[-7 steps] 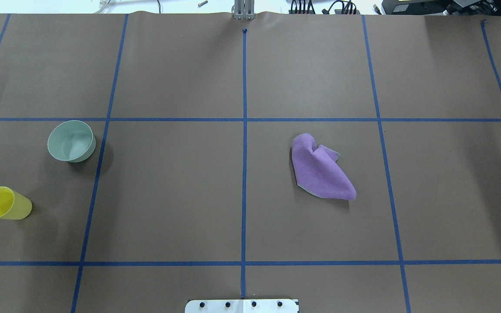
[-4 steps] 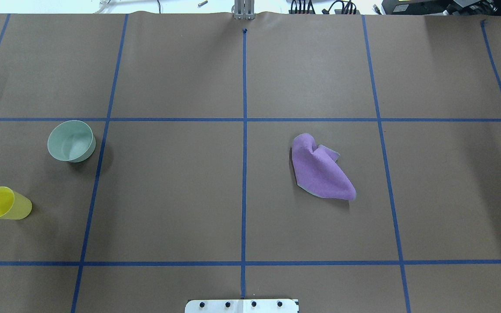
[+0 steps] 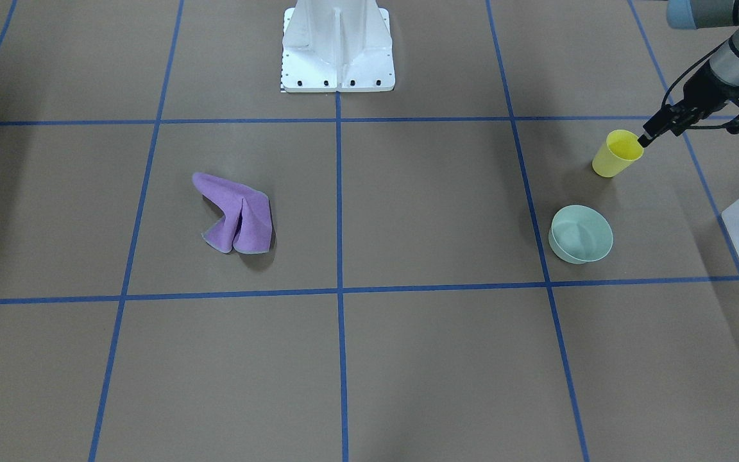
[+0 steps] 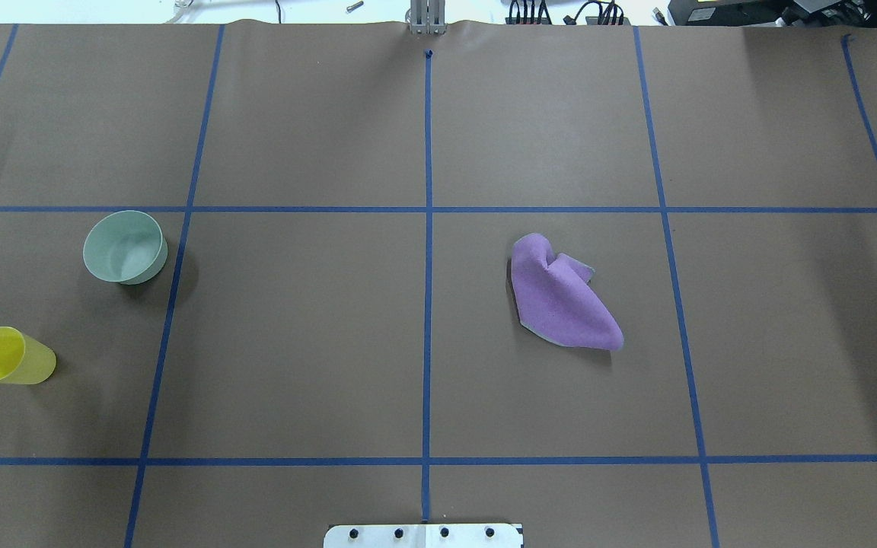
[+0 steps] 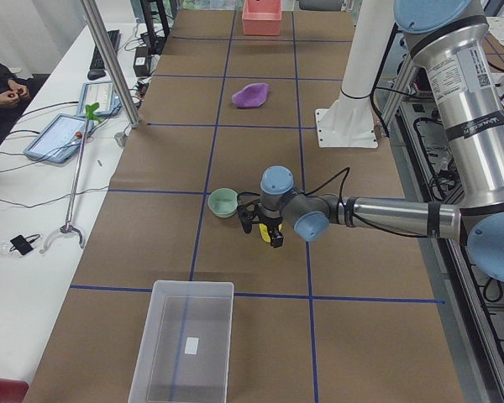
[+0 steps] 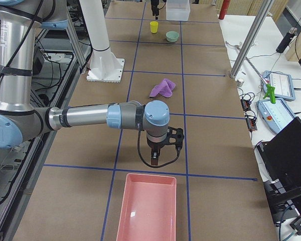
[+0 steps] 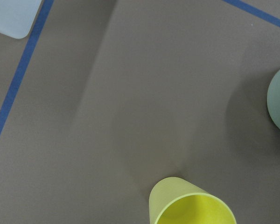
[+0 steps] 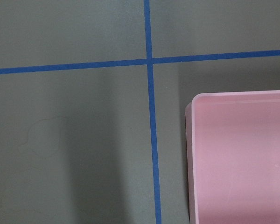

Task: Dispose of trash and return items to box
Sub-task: 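Reach the left gripper down to the yellow cup and grasp it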

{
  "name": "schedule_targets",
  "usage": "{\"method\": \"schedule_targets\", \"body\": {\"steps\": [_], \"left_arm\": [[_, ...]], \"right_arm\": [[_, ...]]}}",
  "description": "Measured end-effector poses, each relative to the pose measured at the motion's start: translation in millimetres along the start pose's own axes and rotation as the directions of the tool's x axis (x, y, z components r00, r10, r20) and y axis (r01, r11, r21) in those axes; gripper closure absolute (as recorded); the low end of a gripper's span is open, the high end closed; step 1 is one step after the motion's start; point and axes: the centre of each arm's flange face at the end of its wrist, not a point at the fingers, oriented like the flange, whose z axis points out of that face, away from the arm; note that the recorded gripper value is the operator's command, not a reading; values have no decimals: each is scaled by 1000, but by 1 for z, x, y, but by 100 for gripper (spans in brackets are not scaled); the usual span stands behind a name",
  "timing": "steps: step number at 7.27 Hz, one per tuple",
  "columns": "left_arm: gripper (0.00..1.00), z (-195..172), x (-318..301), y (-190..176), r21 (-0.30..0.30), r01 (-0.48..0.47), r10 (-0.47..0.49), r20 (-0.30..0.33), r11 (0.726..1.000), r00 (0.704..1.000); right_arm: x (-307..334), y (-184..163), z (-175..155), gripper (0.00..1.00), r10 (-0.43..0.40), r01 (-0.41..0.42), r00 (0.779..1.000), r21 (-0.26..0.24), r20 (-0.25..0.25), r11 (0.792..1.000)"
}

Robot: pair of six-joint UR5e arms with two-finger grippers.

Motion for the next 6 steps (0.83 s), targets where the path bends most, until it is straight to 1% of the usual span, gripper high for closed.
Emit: {"method": "schedule_targets", "body": {"steps": [3, 5, 6], "left_arm": [[2, 23, 1, 8, -32, -42, 42, 1, 999, 999], [17, 31, 4, 14, -51, -61, 61, 4, 997, 998], [28, 34, 7, 15, -57, -67, 67, 4, 996, 998]], "right_arm": [[2, 0, 2, 0, 3, -3, 1000, -4, -2, 1000], [3, 0, 4, 0, 5, -5, 1000, -7, -2, 1000], [3, 0, 5, 0, 5, -5, 1000, -9, -2, 1000]]}}
